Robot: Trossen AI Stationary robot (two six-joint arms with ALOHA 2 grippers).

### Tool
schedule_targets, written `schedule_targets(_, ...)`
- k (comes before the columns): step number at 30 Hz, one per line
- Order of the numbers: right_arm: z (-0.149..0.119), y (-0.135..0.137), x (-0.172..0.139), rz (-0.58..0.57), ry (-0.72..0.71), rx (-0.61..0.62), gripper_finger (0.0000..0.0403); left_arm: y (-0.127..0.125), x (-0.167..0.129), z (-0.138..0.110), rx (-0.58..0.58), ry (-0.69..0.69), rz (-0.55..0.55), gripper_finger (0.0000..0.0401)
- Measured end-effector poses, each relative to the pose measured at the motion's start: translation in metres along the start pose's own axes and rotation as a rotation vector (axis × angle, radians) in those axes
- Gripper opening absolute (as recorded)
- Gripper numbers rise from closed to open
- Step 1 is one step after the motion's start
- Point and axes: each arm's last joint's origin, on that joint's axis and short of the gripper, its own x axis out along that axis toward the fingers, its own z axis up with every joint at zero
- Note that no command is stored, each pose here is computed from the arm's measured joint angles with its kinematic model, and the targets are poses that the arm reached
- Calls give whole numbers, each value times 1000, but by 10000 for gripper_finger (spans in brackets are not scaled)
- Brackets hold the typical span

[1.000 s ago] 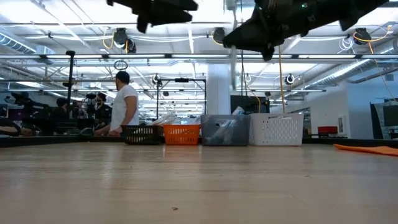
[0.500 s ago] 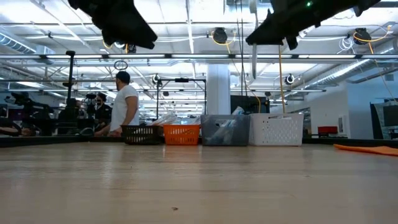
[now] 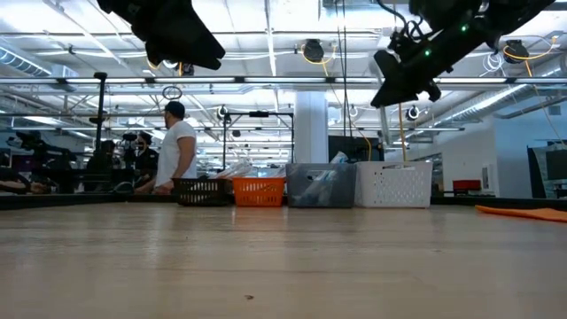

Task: Pick & Place Toothbrushes
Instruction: Put the green toothbrush into the white bin

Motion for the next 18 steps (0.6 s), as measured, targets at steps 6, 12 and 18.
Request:
schedule_targets(6,-3,-20,13,-31,73,22,31,1,1,1,-2,-2,4,161)
schedule_targets(12,-17,-28,34,-35,192,25,31,1,1,1,-1,-3,4,161)
schedule_targets(18,-30,-33,52,-40,274,26,31,1,1,1,-1,-3,4,161)
